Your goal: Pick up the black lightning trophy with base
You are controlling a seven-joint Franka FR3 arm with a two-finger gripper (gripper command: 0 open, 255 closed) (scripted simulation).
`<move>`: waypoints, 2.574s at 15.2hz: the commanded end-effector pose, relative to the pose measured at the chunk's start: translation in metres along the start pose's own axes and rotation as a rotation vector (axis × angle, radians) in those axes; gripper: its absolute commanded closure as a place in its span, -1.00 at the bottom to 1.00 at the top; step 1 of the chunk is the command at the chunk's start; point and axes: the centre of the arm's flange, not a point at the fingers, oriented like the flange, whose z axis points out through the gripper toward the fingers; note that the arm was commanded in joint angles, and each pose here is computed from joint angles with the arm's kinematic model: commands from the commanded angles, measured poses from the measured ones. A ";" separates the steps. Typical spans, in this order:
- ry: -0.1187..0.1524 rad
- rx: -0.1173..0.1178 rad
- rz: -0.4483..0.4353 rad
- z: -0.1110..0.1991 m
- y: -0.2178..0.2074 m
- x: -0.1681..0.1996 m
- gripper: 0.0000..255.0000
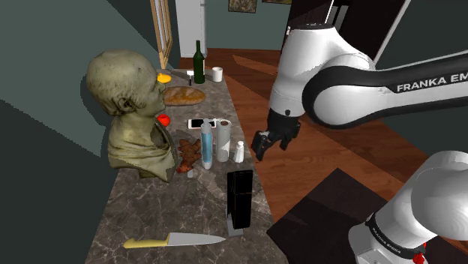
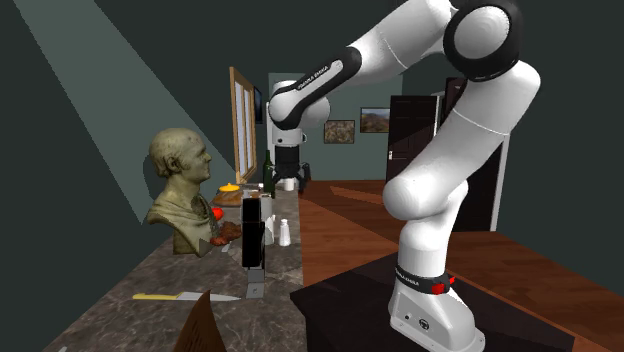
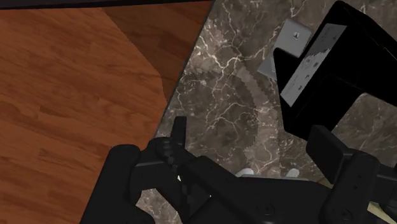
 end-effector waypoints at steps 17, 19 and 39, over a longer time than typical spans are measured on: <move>-0.031 0.004 0.163 0.120 -0.100 0.018 -1.00; -0.031 0.004 0.163 0.120 -0.100 0.018 1.00; -0.031 0.004 0.163 0.062 -0.100 0.020 1.00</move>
